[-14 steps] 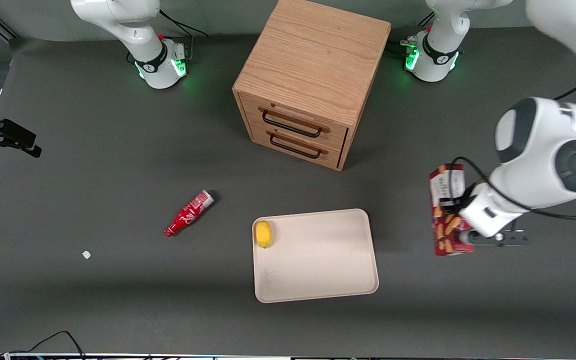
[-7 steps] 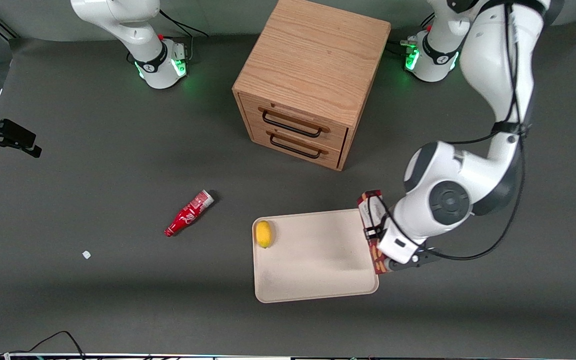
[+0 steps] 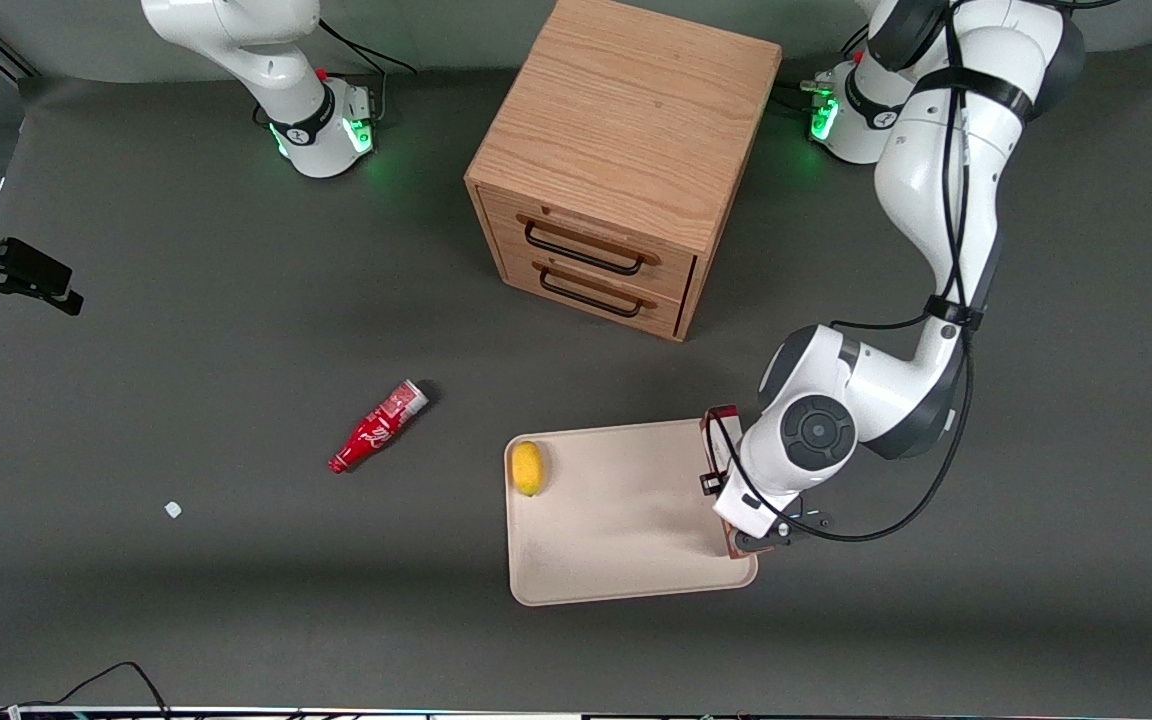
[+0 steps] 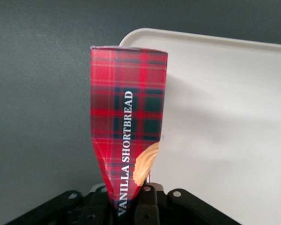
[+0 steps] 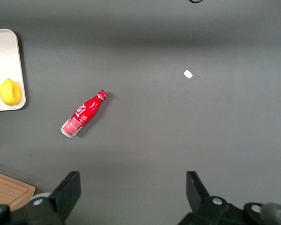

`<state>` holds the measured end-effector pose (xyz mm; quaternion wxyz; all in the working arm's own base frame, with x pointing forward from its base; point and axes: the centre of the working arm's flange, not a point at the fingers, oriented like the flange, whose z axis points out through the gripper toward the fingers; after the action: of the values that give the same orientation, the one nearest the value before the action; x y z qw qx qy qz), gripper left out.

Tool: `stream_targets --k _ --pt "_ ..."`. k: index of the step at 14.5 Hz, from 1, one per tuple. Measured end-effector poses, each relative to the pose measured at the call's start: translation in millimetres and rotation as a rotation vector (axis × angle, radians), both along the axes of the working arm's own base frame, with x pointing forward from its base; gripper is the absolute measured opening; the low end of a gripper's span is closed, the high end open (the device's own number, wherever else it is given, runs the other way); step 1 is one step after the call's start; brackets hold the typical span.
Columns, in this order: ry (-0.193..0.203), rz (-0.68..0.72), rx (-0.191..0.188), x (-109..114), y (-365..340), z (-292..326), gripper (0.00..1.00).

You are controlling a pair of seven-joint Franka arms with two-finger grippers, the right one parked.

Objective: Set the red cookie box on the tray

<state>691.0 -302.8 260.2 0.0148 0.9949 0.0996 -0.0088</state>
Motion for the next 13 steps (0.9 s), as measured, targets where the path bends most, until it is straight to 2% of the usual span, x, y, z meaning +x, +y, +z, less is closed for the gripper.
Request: stream_targets --k 3,7,12,13 --pt "0.004 -0.006 0.005 -1 -2 -10 0.16" --pt "-0.024 -0.014 -0.010 0 -8 -16 0.16" --pt "-0.029 -0.016 -0.008 0 -8 -19 0.16" --pt "-0.030 -0.017 -0.006 1 -7 -19 0.22"
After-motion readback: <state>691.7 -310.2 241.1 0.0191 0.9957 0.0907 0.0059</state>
